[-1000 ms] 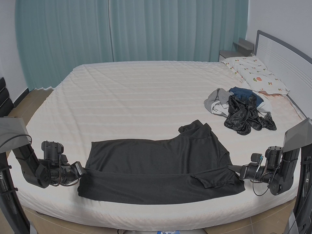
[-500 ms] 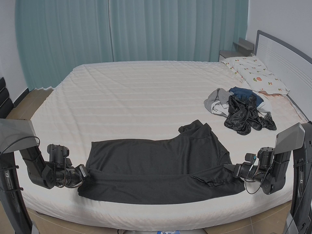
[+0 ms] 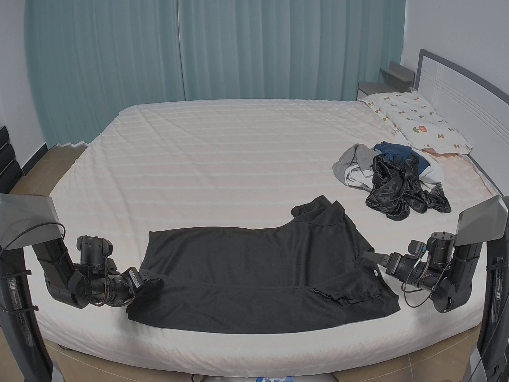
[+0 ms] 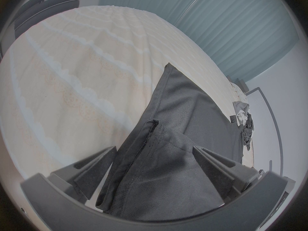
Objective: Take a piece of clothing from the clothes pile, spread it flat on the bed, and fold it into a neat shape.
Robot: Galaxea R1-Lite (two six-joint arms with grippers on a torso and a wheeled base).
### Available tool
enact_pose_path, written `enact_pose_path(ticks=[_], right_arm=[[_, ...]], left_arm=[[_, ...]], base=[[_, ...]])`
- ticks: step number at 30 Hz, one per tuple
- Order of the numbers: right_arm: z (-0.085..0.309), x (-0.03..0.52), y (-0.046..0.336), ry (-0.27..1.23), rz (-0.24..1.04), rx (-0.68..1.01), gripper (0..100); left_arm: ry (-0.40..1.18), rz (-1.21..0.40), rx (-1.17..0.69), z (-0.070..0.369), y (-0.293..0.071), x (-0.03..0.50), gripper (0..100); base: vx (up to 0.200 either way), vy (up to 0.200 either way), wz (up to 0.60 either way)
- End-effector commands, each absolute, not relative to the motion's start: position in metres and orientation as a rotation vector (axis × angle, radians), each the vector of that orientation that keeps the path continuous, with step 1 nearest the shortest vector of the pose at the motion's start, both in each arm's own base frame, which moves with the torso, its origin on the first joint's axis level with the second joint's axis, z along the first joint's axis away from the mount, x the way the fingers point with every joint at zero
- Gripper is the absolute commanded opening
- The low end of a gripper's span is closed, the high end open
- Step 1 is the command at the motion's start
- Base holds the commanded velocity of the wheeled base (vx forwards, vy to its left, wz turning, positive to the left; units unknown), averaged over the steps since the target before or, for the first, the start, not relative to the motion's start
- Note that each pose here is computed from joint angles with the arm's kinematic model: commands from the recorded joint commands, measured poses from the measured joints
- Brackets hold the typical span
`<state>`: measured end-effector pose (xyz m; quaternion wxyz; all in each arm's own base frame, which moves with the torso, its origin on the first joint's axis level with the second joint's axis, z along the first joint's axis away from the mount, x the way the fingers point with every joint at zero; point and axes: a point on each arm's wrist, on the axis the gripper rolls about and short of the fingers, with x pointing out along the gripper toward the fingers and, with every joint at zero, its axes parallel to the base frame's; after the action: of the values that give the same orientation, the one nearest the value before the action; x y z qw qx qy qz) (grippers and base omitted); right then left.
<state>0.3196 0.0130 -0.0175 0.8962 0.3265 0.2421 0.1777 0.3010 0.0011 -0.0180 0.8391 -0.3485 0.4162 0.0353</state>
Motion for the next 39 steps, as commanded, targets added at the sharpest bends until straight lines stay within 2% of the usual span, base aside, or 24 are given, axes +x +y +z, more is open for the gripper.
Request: enact_pose_path(ticks=[1, 9, 15, 19, 25, 39], right_arm=[[0.017, 0.314, 0.028, 0.446, 0.409, 0.696, 100], [0.005, 0.275, 0.044, 0.571, 0.272, 0.715, 100], [0.007, 0.243, 0.066, 0.672, 0.195, 0.923, 100], [-0.001, 0.24, 0.079, 0.712, 0.153, 0.973, 100], [-0.017, 0.247, 0.088, 0.74, 0.12, 0.983, 100], [-0.03, 0.269, 0.098, 0.667, 0.069, 0.991, 100]], left_arm=[[0.83, 0.063, -0.807, -0.008, 0.002, 0.302, 100], [0.79, 0.049, -0.813, -0.01, 0.002, 0.293, 100], [0.794, 0.051, -0.813, -0.013, 0.002, 0.291, 100], [0.79, 0.067, -0.837, -0.014, 0.005, 0.293, 100], [0.774, 0.075, -0.862, -0.013, 0.007, 0.295, 100], [0.776, 0.077, -0.86, -0.015, 0.007, 0.295, 100]], base=[[0.0, 0.0, 0.0], [-0.05, 0.0, 0.0], [-0.133, 0.0, 0.0], [0.0, 0.0, 0.0], [0.0, 0.0, 0.0], [0.0, 0.0, 0.0]])
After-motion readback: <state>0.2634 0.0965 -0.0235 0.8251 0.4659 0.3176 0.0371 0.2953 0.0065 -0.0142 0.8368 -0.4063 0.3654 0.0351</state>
